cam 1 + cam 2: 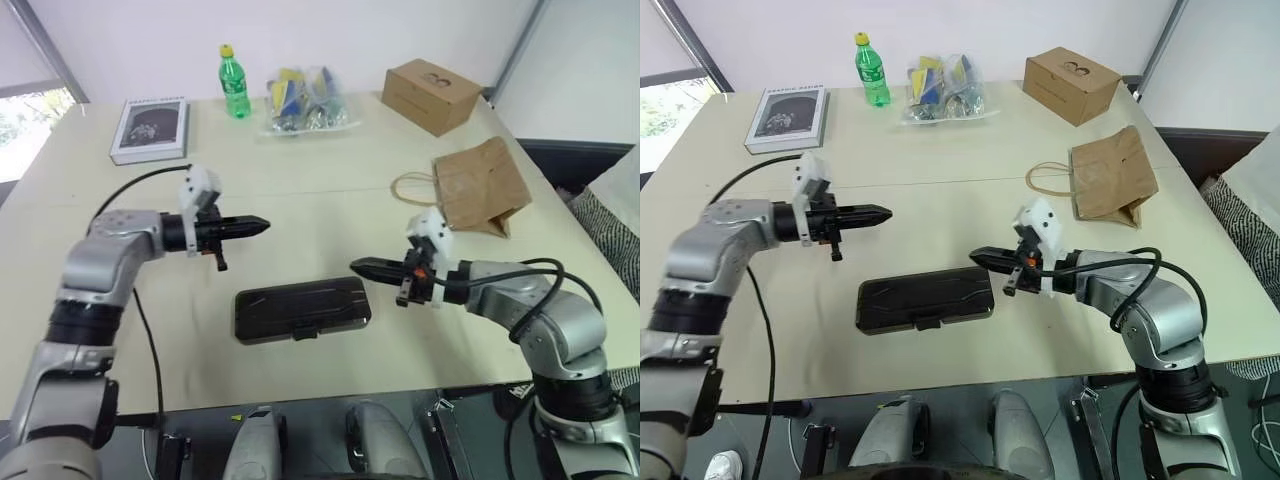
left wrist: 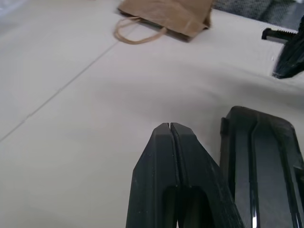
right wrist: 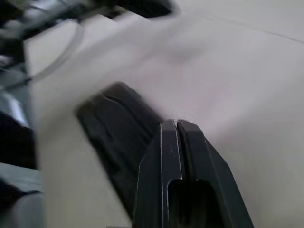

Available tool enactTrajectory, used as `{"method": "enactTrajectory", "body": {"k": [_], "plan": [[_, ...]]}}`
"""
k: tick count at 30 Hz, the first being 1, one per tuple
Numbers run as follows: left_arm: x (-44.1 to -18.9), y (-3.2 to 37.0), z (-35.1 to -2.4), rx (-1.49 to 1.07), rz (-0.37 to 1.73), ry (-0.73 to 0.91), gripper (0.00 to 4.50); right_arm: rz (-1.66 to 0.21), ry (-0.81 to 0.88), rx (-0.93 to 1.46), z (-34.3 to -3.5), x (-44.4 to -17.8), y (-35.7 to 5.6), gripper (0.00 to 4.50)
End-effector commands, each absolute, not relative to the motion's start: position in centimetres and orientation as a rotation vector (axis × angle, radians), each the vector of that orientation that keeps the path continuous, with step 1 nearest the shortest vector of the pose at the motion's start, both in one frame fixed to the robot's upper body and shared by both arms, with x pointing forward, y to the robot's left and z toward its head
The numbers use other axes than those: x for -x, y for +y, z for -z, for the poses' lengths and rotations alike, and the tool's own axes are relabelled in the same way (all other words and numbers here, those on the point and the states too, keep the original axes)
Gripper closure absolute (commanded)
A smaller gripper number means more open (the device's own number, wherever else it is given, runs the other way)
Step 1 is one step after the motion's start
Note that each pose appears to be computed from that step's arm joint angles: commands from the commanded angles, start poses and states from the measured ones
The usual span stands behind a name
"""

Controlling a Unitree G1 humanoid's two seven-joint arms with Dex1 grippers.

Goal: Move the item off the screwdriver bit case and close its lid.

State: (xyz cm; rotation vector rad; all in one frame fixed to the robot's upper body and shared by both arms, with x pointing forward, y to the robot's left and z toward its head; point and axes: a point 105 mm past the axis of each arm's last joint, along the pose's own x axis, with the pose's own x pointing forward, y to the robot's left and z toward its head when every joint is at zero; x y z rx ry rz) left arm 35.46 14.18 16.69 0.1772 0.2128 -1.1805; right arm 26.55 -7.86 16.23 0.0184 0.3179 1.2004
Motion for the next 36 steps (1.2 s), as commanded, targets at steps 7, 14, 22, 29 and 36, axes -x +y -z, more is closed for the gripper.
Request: {"method": "enactTrajectory", "body": {"k": [7,14,22,29,36], "plan": [[-37.5,12.2,-14.2,-0.298,1.317,0.319,4.50,-1.451,0.614,-0.146,-14.5,-21.8,-5.3,4.43],[-37.2,11.1,-13.3,-0.315,1.385,0.334,4.50,-1.305,0.782,-0.128,-10.6,-22.2,-4.7,4.43],[-36.3,10.7,-13.1,-0.337,1.425,0.314,4.50,-1.141,0.818,-0.111,-8.5,-22.5,-3.5,4.43],[-35.7,10.2,-12.5,-0.334,1.443,0.310,4.50,-1.047,0.790,-0.079,-8.0,-22.6,-3.2,4.43],[-35.1,9.0,-11.5,-0.352,1.482,0.310,4.50,-0.980,0.737,-0.059,-8.3,-23.0,-2.9,4.43]]}}
